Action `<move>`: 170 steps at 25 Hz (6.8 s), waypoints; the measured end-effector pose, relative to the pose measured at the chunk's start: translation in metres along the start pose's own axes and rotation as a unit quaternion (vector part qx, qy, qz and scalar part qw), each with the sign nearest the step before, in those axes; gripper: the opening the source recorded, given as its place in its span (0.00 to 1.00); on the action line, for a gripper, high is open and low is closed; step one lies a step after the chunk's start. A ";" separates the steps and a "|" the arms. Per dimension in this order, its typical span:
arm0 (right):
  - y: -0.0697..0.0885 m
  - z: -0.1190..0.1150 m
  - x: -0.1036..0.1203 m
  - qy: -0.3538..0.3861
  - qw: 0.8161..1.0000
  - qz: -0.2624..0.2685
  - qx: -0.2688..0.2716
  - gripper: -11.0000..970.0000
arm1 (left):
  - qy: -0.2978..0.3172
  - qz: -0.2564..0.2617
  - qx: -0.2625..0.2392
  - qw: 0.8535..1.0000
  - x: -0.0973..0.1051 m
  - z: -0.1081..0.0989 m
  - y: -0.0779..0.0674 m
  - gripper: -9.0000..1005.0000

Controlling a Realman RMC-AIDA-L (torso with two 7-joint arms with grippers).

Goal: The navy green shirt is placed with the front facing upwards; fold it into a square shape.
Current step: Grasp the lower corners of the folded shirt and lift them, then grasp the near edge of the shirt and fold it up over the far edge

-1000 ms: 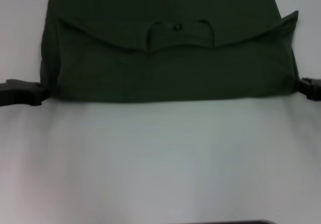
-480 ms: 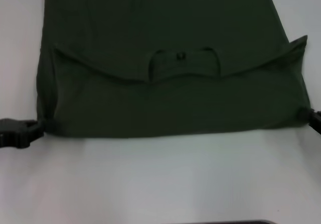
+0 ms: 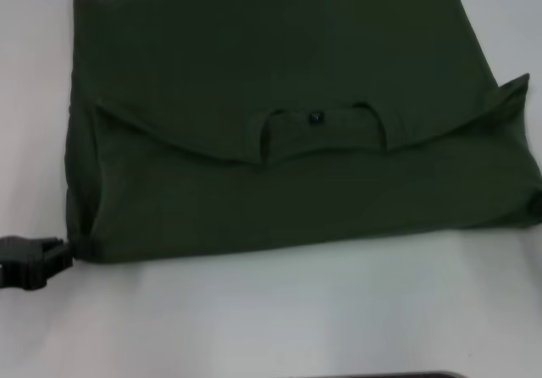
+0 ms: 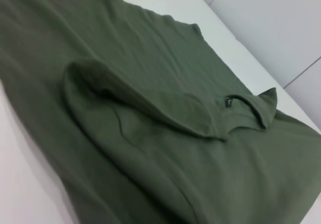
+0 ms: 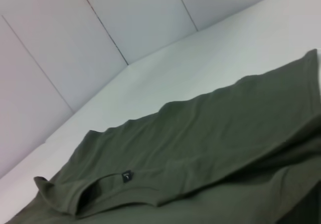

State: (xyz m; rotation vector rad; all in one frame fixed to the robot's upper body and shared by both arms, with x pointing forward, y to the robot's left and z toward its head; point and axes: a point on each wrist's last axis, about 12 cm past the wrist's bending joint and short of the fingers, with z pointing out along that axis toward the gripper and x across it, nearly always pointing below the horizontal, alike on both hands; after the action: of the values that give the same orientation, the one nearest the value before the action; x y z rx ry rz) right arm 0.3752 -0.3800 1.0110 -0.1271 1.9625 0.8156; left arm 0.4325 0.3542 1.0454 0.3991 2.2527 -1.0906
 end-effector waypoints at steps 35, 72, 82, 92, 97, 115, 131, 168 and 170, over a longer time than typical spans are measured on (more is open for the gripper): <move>-0.003 0.040 -0.062 -0.082 0.995 -0.009 -0.061 0.02 | -0.144 0.051 0.030 0.988 -0.043 -0.012 0.000 0.01; 0.008 0.051 -0.119 -0.036 0.988 0.011 -0.153 0.02 | -0.188 0.063 0.024 0.980 -0.049 -0.032 -0.001 0.01; 0.006 0.006 -0.064 -0.058 0.994 0.034 -0.086 0.02 | -0.163 0.058 0.021 0.985 -0.010 -0.040 -0.008 0.01; 0.014 -0.033 -0.015 -0.096 0.993 0.053 -0.034 0.02 | -0.137 0.070 0.031 0.988 0.011 -0.043 -0.015 0.01; 0.014 -0.038 -0.011 -0.103 0.993 0.057 -0.024 0.02 | -0.134 0.075 0.032 0.988 0.013 -0.044 -0.016 0.01; 0.007 -0.022 -0.013 -0.081 0.994 0.077 -0.019 0.02 | -0.110 0.020 0.022 0.994 -0.009 -0.028 -0.002 0.04; -0.002 -0.018 -0.027 -0.081 0.993 0.080 -0.016 0.02 | -0.004 -0.001 0.070 0.998 0.010 -0.021 -0.012 0.37; -0.004 -0.005 -0.038 -0.076 0.994 0.073 -0.030 0.02 | 0.114 -0.016 0.137 0.984 0.011 0.031 -0.028 0.78; -0.004 -0.005 -0.038 -0.076 0.994 0.073 -0.030 0.02 | 0.116 -0.017 0.138 0.984 0.013 0.033 -0.028 0.78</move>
State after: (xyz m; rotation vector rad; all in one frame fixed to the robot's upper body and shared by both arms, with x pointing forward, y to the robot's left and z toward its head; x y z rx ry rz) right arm 0.3935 -0.3952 1.0415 0.0434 1.8193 0.9524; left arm 0.4216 0.3112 1.0382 0.6327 2.3182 -1.4454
